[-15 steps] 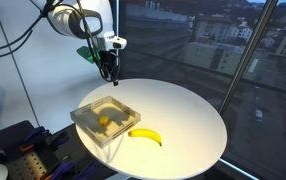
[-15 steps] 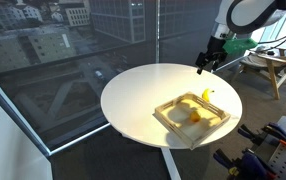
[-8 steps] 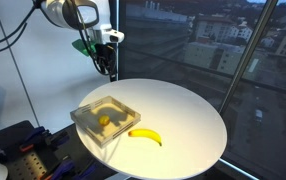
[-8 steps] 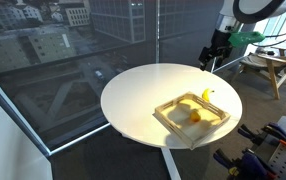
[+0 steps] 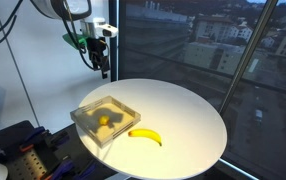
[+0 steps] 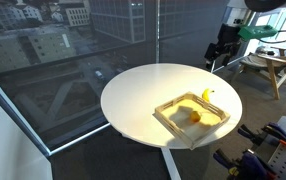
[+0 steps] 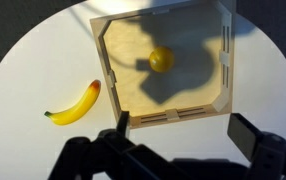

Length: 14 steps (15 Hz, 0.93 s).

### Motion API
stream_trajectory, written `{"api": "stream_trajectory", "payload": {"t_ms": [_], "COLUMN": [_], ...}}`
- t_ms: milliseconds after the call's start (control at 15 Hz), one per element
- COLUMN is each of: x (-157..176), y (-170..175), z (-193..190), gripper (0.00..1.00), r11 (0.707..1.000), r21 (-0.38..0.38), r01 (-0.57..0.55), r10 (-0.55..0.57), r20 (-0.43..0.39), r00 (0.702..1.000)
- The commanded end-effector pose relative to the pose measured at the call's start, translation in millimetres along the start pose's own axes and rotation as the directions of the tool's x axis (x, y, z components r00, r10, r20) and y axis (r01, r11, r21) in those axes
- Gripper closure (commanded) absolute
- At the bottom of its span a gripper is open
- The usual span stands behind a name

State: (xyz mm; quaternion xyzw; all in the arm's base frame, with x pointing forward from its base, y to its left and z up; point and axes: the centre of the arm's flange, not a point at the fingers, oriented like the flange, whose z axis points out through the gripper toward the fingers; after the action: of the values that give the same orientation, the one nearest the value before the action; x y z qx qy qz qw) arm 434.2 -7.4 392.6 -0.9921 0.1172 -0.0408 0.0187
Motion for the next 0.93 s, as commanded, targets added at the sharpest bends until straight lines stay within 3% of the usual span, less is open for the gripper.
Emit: {"api": "stream_trajectory", "payload": {"t_ms": [0, 867], "x": [-16.7, -29.5], "y": [3.0, 4.8], "z": [-15.2, -52.7], "gripper": [0.0, 0.0], "r11": [1.0, 0.993], "r21": [0.019, 0.065], "r01": [0.003, 0.094], "r10": [-0.003, -0.09], "r20": [0.003, -0.062], "r00": [1.0, 0.994]}}
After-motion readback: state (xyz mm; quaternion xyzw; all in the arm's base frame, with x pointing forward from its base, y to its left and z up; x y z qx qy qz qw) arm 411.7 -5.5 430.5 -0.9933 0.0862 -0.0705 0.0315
